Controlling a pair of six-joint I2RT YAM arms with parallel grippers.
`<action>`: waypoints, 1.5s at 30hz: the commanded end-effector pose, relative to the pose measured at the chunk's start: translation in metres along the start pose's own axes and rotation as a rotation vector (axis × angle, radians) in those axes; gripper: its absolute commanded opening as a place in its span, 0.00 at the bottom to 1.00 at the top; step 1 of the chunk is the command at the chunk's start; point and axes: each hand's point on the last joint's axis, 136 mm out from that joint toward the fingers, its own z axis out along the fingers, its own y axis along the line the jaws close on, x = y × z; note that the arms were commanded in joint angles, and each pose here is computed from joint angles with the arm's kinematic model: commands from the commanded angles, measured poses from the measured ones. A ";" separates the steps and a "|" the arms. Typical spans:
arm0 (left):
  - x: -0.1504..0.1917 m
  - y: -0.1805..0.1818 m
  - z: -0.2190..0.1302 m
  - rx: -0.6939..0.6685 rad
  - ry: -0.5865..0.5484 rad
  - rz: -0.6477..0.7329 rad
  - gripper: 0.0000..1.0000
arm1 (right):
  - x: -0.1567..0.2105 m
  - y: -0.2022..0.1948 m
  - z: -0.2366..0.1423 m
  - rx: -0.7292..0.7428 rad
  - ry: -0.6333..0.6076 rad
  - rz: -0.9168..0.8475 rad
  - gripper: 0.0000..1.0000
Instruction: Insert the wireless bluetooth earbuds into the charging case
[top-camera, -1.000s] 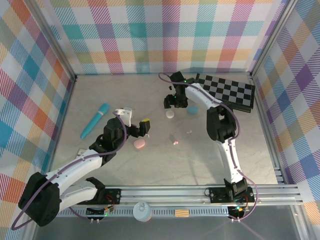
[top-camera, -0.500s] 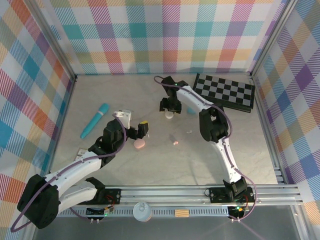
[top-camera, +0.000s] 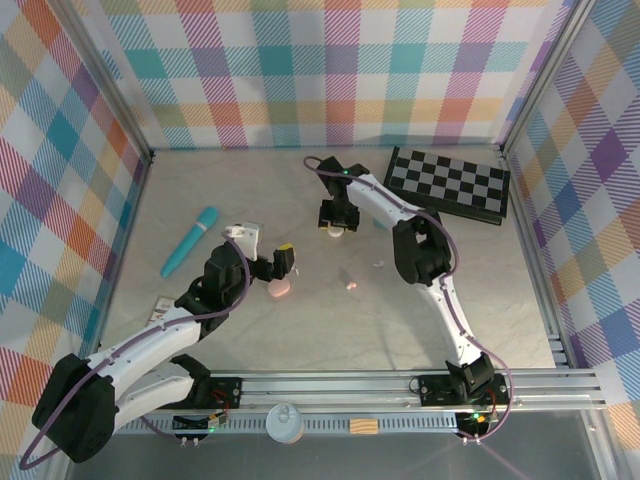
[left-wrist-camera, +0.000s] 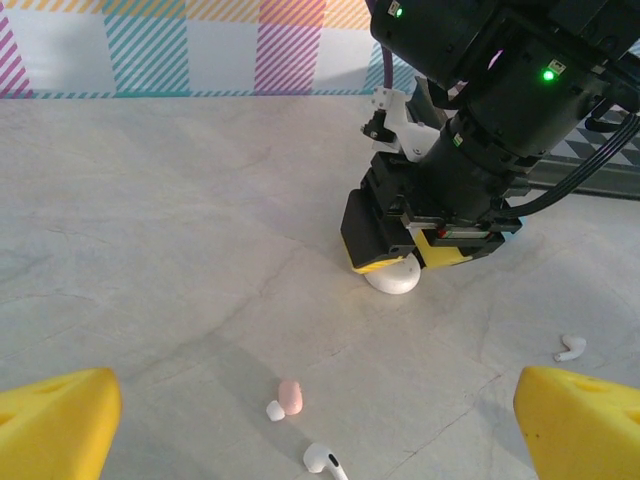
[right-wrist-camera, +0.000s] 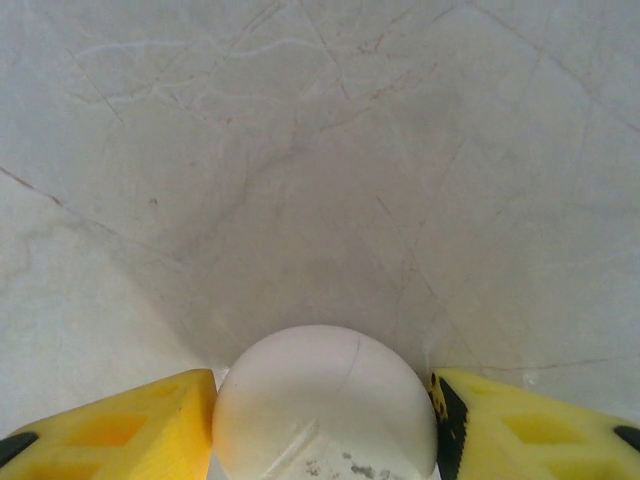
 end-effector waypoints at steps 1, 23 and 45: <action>-0.005 0.003 -0.002 -0.007 -0.026 -0.008 1.00 | 0.000 -0.003 0.007 0.020 0.017 0.027 0.59; -0.014 -0.044 0.018 0.189 -0.048 -0.003 1.00 | -0.015 0.015 -0.076 -0.132 -0.152 -0.012 0.48; -0.085 -0.148 0.063 0.517 -0.351 -0.234 0.88 | 0.028 0.014 -0.229 -0.565 -0.445 0.114 0.46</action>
